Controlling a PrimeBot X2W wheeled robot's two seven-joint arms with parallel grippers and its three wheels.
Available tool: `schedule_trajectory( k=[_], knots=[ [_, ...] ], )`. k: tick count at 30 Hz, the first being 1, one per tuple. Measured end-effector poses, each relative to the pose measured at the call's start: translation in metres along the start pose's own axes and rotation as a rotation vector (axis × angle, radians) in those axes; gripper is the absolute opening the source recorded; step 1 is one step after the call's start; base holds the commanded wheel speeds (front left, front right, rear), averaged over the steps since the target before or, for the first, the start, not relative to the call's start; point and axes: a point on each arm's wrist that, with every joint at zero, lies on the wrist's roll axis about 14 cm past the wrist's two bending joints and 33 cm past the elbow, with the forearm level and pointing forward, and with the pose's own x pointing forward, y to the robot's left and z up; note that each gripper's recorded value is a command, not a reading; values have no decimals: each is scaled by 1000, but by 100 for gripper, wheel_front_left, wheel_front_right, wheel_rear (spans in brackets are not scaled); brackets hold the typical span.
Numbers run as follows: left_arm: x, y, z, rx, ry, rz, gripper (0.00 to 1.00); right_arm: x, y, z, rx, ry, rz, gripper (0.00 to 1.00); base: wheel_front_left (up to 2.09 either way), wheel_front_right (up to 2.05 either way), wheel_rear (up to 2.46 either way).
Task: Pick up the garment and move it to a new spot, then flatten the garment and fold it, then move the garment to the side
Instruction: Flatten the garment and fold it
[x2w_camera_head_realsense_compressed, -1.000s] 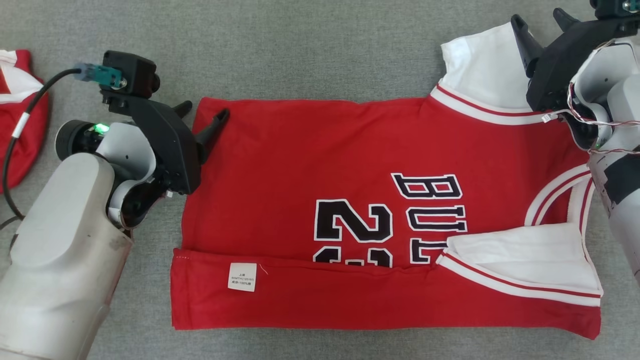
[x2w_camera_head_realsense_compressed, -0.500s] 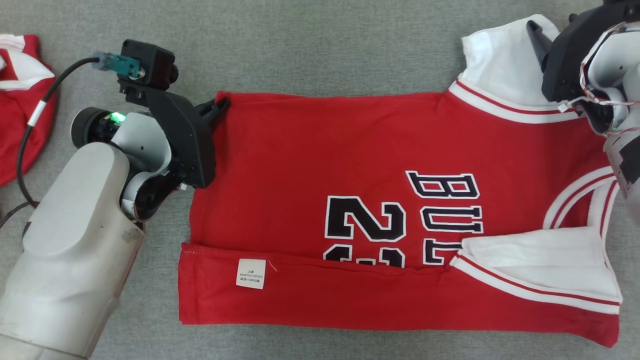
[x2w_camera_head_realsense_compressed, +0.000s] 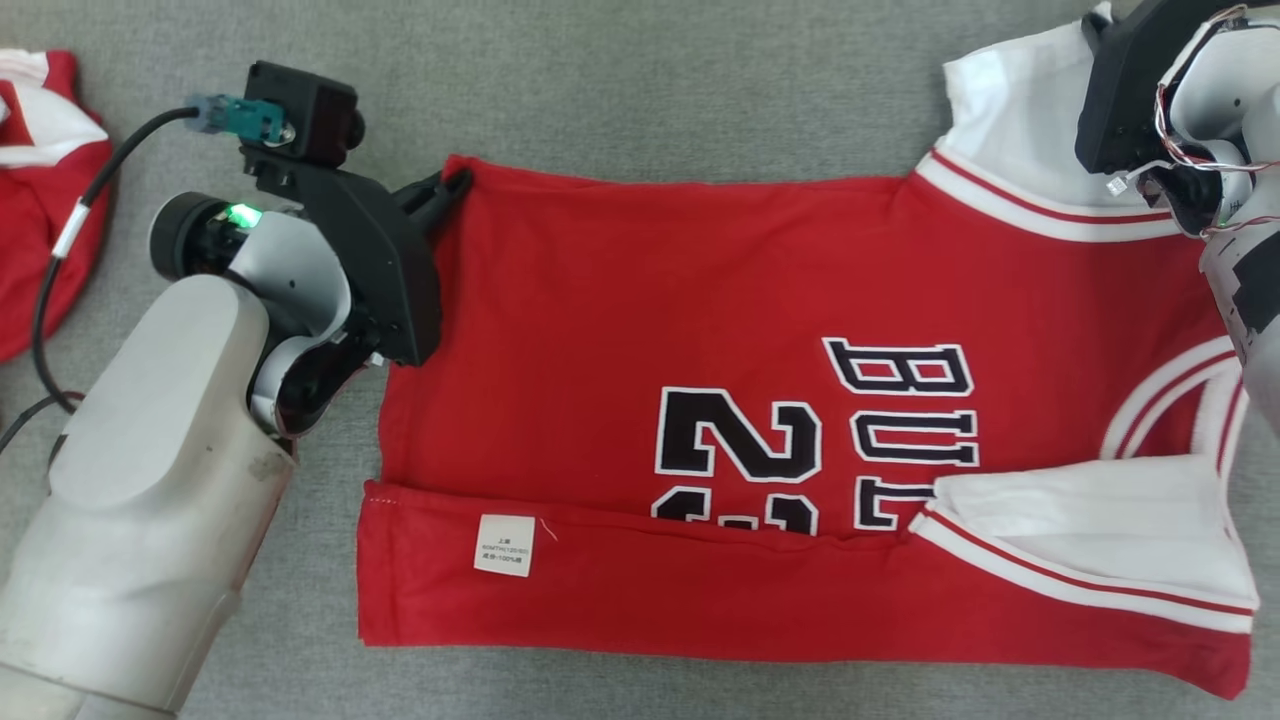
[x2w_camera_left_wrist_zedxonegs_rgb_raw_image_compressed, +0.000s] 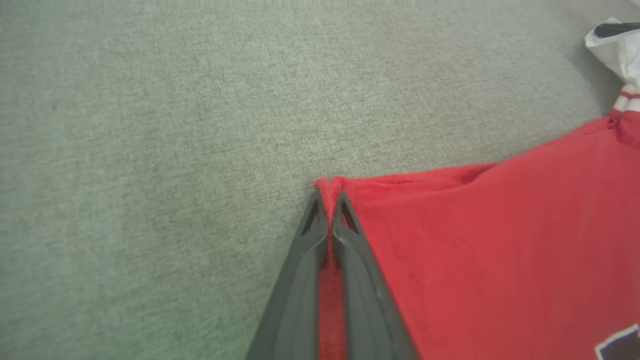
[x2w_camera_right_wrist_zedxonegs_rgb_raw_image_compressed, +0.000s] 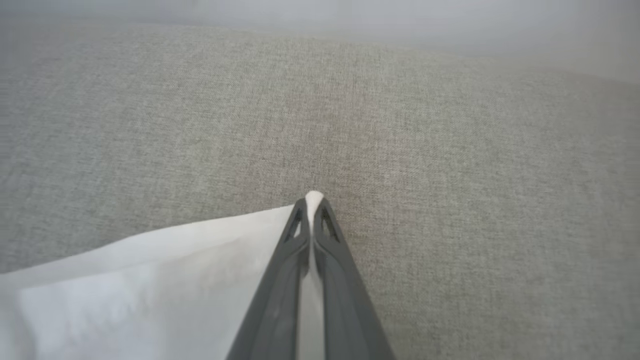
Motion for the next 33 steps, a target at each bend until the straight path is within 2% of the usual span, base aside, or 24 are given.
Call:
schedule_trajectory(
  k=[7, 19, 22, 33],
  knots=[
    [-6, -1, 9, -6, -58, 14, 0, -26, -13, 35, -30, -179, -22, 0, 0, 0, 0],
    [-24, -9, 20, -21, -131, 32, 0, -80, -11, 57, -35, -432, 24, 0, 0, 0, 0],
    [-30, -9, 18, -28, -146, 42, 0, -95, -6, 51, -27, -486, 54, 0, 0, 0, 0],
    [-49, -27, 11, -56, -248, 36, 0, -143, -7, -7, 53, -562, 90, 0, 0, 0, 0]
  ],
)
